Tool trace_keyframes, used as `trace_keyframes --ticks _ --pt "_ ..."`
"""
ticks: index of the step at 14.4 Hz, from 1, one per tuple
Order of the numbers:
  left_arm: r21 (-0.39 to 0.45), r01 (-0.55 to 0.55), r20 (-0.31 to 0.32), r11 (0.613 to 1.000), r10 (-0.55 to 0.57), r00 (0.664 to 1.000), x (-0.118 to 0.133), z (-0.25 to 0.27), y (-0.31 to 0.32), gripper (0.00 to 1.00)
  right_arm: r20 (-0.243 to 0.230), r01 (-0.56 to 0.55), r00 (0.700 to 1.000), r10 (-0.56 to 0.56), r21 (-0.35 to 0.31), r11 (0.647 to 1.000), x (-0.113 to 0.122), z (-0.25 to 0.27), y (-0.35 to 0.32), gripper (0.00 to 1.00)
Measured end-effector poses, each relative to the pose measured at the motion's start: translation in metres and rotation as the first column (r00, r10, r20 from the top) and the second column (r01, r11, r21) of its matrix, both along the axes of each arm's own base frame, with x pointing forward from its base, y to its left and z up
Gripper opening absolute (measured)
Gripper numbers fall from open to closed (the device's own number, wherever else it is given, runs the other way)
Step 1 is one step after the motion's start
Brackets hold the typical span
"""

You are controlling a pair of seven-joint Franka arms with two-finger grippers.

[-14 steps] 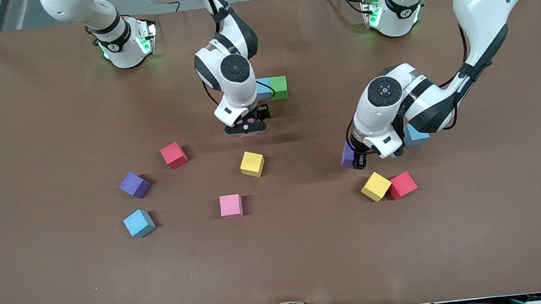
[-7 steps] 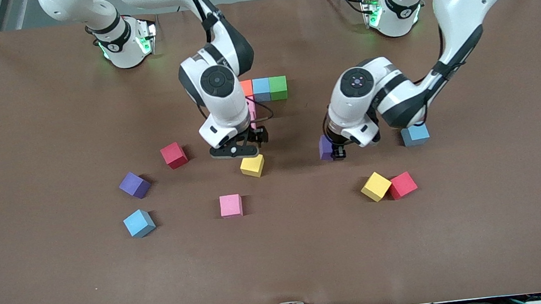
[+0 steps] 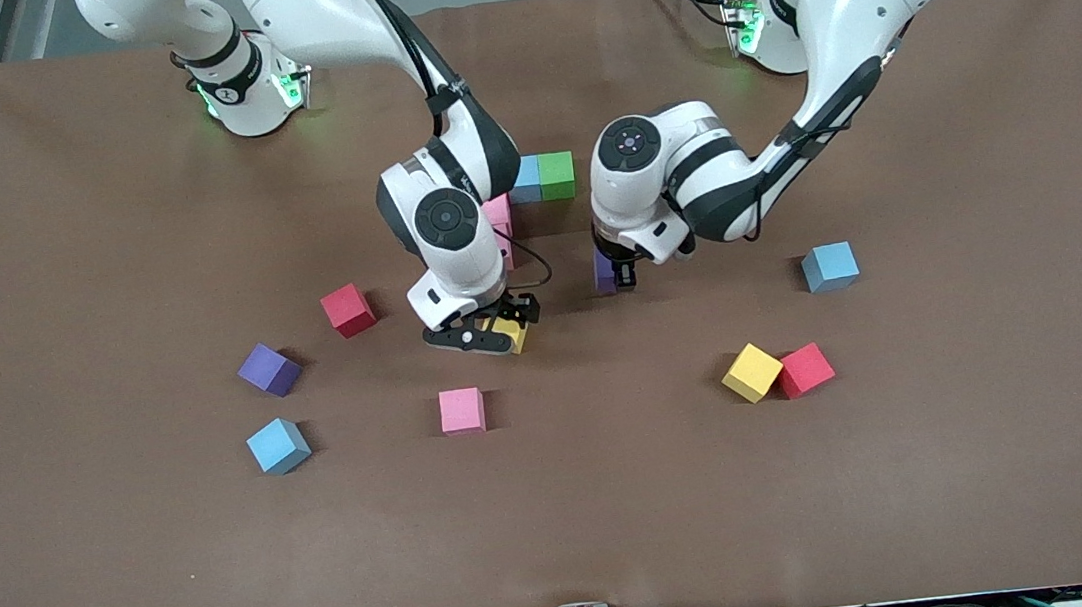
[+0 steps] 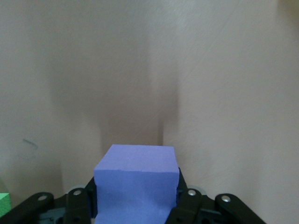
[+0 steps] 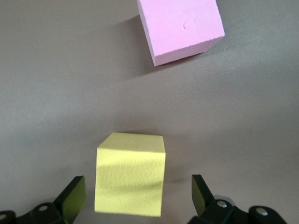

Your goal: Arrange 11 blocks into digit 3

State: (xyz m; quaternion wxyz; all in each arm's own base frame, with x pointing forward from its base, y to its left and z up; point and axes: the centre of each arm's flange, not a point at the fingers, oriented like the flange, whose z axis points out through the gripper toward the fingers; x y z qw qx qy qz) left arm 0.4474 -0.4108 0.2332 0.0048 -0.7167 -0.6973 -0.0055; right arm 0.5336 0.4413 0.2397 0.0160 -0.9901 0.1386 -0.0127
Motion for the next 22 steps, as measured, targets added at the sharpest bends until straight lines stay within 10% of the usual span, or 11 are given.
trace_keyframes --ticks 8,12,22 --pt "-0.002 -0.022 0.002 1.0 0.022 1.0 0.011 0.0 0.01 0.59 -0.003 0.053 0.999 -0.053 0.014 0.999 -0.002 -0.02 0.005 0.95" --pt "-0.007 -0.028 0.008 1.0 0.028 1.0 0.016 0.004 0.011 0.59 -0.003 0.049 0.999 -0.049 0.015 0.999 -0.002 -0.02 0.006 0.59" --pt "-0.013 -0.022 0.014 1.0 0.022 1.0 0.017 0.006 0.008 0.59 -0.099 -0.032 0.995 0.032 0.002 0.999 0.064 0.067 -0.106 0.58"
